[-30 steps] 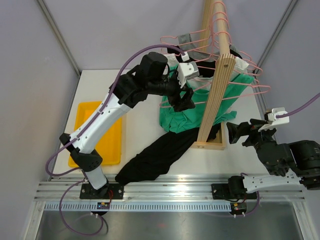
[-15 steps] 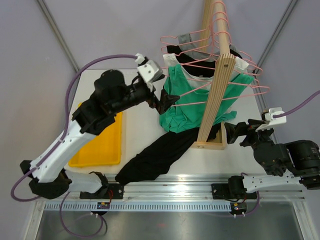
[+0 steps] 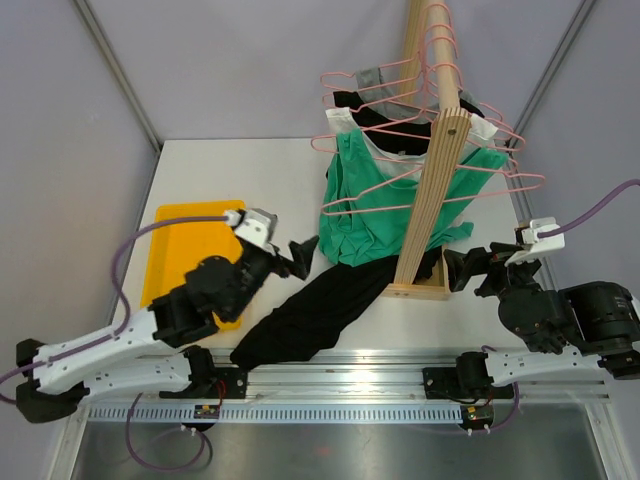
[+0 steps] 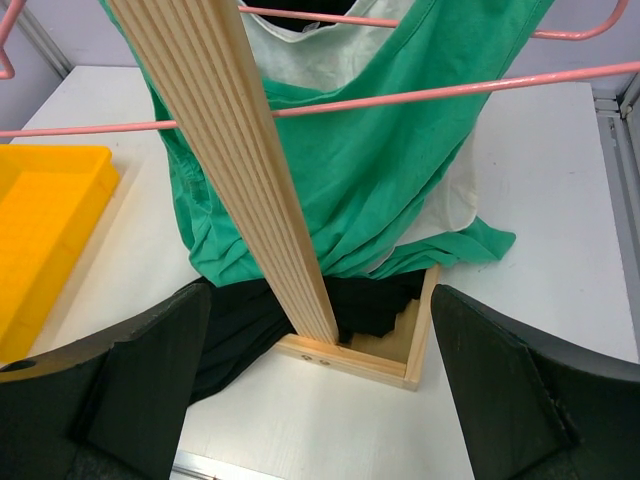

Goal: Remove the tank top from the hanger
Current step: Place the tank top into the basket

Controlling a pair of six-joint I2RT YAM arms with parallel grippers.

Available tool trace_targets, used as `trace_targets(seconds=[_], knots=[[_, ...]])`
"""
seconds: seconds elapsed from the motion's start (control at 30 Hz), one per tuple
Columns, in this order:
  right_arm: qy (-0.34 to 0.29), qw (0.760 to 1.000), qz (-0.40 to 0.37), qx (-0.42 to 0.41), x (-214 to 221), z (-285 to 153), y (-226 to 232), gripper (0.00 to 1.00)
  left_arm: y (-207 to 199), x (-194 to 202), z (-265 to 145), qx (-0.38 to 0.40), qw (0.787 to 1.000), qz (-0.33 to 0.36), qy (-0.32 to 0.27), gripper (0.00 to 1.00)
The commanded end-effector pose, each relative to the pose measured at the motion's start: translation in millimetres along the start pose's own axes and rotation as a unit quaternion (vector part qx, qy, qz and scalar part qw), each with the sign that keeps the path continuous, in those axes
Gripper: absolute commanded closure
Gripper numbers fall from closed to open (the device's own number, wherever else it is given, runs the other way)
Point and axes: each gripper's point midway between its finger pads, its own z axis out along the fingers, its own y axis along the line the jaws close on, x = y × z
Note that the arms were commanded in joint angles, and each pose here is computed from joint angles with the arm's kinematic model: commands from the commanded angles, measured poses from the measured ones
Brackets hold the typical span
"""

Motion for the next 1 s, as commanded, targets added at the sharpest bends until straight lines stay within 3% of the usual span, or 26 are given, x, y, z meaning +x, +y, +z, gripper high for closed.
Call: trace_targets(seconds=[0.0, 0.3, 0.5, 0.73, 0.97], knots=[[0.001, 1.0, 0.01, 0.003, 3, 1, 2, 0.0, 10, 29, -2, -0.1, 0.995, -0.017, 0.0, 0.01], [0.003, 1.0, 0.012, 0.006, 8, 1, 1, 0.0, -1, 120, -5, -0.113, 0.992, -0.014, 0.051, 0.01], [0.008, 1.0, 0.021, 0.003, 13, 1, 2, 0.0, -24, 164, 4, -0.08, 0.992, -0.013, 0.093, 0.01], [0.011, 1.0, 0.017, 0.003, 15, 1, 3, 0.0, -38, 248, 0, -0.064, 0.983, -0.004, 0.174, 0.01], [0.013, 1.0, 0.021, 0.003, 19, 2, 4, 0.0, -54, 292, -6, -0.024, 0.977, -0.015, 0.212, 0.01]])
